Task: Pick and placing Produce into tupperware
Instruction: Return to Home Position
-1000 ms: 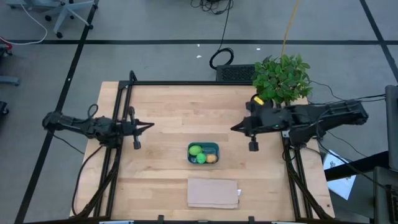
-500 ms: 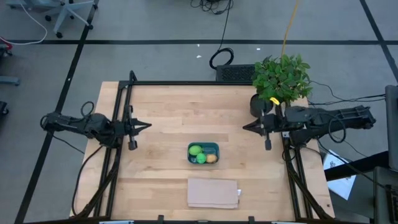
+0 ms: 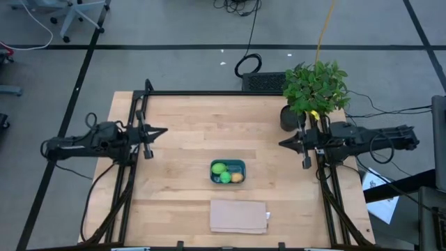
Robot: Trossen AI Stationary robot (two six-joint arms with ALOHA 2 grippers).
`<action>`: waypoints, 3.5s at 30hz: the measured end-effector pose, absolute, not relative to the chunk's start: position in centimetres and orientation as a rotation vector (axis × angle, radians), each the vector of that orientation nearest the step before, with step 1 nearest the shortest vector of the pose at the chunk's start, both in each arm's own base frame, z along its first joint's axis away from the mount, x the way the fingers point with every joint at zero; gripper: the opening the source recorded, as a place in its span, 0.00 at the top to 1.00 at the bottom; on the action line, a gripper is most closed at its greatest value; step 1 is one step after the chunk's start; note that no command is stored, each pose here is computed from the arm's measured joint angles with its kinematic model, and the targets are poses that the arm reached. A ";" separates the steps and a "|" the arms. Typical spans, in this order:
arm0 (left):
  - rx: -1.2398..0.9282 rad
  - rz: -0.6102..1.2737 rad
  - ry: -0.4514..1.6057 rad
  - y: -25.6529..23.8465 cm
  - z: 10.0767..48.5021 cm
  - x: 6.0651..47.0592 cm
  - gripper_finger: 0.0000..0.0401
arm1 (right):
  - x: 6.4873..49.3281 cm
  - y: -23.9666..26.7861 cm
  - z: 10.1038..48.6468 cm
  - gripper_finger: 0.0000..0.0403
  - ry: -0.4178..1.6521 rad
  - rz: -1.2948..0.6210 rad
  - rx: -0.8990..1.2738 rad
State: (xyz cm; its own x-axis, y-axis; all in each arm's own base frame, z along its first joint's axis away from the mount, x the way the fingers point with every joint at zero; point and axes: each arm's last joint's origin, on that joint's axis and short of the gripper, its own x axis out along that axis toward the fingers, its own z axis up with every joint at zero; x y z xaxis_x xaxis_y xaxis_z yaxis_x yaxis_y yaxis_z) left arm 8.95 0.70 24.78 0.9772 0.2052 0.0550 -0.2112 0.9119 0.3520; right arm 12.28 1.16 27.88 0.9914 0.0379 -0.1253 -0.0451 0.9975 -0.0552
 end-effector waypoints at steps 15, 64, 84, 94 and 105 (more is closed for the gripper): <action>0.276 0.108 -0.022 0.9 23.4 8.6 1.00 | 11.4 1.0 23.2 1.00 0.026 0.034 -0.042; 0.283 0.089 0.066 0.9 20.2 8.6 1.00 | 10.2 -0.1 18.7 1.00 -0.023 -0.054 0.019; 0.244 0.085 0.136 0.9 18.3 9.0 1.00 | 10.4 0.0 17.4 1.00 -0.046 -0.011 0.048; 0.208 0.086 0.152 0.9 18.1 9.0 0.99 | 10.4 0.0 17.2 1.00 -0.029 -0.012 0.041; 0.179 0.069 0.144 0.9 16.9 9.4 1.00 | 10.4 0.1 17.2 1.00 -0.025 0.015 0.041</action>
